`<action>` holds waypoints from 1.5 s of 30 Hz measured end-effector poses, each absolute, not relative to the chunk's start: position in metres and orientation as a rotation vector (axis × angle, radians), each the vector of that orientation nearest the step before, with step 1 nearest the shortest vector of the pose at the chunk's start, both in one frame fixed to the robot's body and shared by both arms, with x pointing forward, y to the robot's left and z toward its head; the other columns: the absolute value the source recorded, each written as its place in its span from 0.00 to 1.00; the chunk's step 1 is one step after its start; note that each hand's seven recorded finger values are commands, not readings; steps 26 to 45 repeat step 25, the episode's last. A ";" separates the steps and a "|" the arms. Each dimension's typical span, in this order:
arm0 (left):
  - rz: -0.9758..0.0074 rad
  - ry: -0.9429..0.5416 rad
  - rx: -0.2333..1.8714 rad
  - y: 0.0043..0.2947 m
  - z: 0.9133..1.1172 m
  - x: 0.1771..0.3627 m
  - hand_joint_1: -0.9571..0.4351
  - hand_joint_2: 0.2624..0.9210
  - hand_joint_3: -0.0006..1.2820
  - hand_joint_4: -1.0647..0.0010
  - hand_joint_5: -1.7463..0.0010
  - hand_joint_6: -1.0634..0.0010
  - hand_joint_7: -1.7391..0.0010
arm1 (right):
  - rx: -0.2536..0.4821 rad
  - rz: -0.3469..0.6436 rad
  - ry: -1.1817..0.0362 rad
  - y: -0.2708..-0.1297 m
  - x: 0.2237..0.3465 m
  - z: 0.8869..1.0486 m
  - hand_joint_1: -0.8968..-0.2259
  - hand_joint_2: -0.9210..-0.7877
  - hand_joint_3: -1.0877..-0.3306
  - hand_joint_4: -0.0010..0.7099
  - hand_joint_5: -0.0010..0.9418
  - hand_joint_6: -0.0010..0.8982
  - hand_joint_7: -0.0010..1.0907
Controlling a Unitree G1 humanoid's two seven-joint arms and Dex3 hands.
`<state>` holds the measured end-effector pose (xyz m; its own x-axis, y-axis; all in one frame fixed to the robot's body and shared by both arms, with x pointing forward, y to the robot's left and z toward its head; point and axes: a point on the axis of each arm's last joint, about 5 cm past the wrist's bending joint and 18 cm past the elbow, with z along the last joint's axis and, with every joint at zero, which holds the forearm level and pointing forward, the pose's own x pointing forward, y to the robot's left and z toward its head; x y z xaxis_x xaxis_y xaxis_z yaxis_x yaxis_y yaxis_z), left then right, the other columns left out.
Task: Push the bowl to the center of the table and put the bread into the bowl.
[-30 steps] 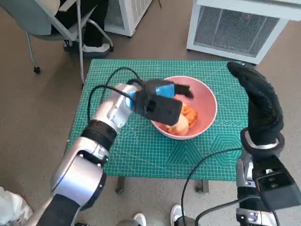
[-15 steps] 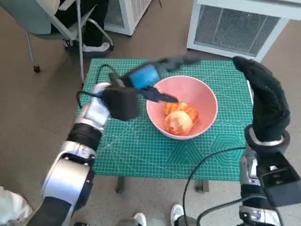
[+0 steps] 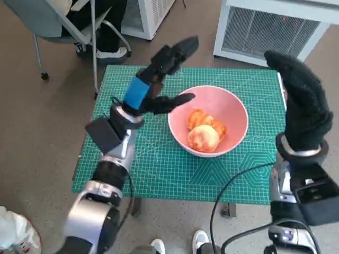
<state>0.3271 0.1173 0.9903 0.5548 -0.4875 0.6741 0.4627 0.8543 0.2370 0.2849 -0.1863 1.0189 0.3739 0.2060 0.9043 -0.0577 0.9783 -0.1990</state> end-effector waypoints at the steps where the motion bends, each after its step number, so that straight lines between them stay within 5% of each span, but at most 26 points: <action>1: -0.556 -0.813 0.020 0.117 0.989 0.325 0.36 1.00 0.23 0.68 1.00 0.75 0.79 | -0.134 0.172 -1.177 -0.186 0.286 1.020 0.48 0.00 0.41 0.39 0.01 0.00 0.59; 15: -0.497 -0.838 -0.044 0.114 0.983 0.313 0.35 1.00 0.25 0.72 1.00 0.86 0.74 | -0.099 0.219 -1.159 -0.179 0.290 1.028 0.47 0.00 0.42 0.38 0.00 0.00 0.60; 45: -0.460 -0.860 -0.072 0.113 0.981 0.305 0.33 1.00 0.26 0.71 0.99 0.85 0.72 | -0.118 0.242 -1.162 -0.173 0.288 1.033 0.46 0.00 0.42 0.36 0.00 0.00 0.59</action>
